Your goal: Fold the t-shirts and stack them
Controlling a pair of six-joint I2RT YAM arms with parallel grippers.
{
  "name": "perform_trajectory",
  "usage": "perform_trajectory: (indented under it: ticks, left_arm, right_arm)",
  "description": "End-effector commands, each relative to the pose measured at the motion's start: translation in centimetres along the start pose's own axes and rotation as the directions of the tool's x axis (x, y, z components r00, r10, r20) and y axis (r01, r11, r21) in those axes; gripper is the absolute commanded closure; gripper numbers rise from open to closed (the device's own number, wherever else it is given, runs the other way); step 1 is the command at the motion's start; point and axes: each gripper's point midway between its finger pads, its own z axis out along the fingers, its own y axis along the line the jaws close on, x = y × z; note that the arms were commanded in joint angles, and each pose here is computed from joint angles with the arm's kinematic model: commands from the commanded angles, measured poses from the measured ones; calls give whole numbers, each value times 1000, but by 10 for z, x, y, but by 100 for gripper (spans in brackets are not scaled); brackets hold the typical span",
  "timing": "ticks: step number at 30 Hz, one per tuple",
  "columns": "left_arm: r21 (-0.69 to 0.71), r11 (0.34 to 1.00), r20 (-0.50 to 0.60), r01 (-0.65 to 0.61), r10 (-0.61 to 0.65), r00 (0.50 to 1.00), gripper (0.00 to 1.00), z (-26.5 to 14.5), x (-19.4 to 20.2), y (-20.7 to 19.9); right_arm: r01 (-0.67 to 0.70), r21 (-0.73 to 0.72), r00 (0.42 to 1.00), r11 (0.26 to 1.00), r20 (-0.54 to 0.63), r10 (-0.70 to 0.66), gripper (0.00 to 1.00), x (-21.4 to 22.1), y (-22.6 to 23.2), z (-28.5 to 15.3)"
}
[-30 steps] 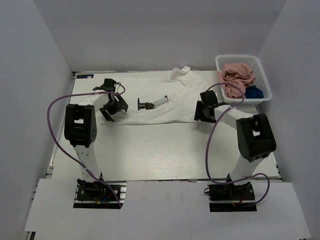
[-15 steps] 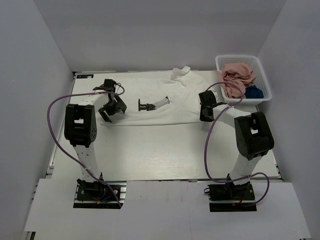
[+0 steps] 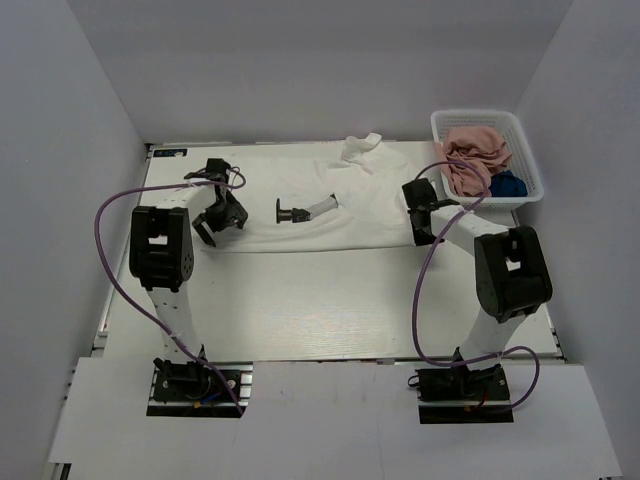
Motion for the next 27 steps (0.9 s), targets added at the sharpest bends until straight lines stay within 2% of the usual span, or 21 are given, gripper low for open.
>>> perform_trajectory:
  ticks: [1,2,3,4,9,11,12,13,14,15,20,23,27]
  left_arm:
    - [-166,986,-27,-11,6,1000,0,27,9,39]
    - [-176,984,-21,-3,-1,1000,0,27,6,43]
    - [-182,983,-28,-6,1,1000,0,27,8,44]
    - [-174,985,-18,-1,-2,1000,0,22,5,43]
    - [-153,988,21,5,-2,1000,0,13,-3,42]
    - [-128,992,12,-2,4,1000,0,11,-1,39]
    - [-118,993,5,-2,3,1000,0,11,0,37]
    - [-106,994,19,4,-2,1000,0,9,-4,34]
    - [-105,994,6,-8,9,1000,0,10,0,36]
    - [-97,995,-1,-8,8,1000,0,10,2,34]
    - [-83,997,-1,-5,5,1000,0,8,2,33]
    - [-83,997,-1,-6,5,1000,0,9,2,33]
    - [-90,996,5,-6,6,1000,0,9,1,34]
  right_arm:
    - [16,134,999,991,-40,-11,74,5,-26,-1]
    - [6,140,999,990,-36,-1,74,4,-28,-1]
    - [-1,97,999,995,-37,5,59,4,-21,-1]
    - [-1,69,1000,998,-29,3,52,3,-16,-1]
    - [-26,-171,997,985,65,37,44,-10,23,-17]
    - [-34,-297,995,954,81,60,44,0,43,-28]
    - [-63,-337,984,939,134,115,42,-13,48,-34]
    - [-78,-403,982,912,127,140,41,-12,62,-39]
    - [-85,-418,984,904,106,142,41,1,67,-37]
    - [-122,-438,974,891,122,193,41,-7,69,-41]
    - [-193,-437,957,879,114,267,41,-8,78,-39]
    - [-248,-383,946,890,103,308,41,-8,75,-29]
    - [-291,-308,938,906,95,334,49,-14,67,-17]
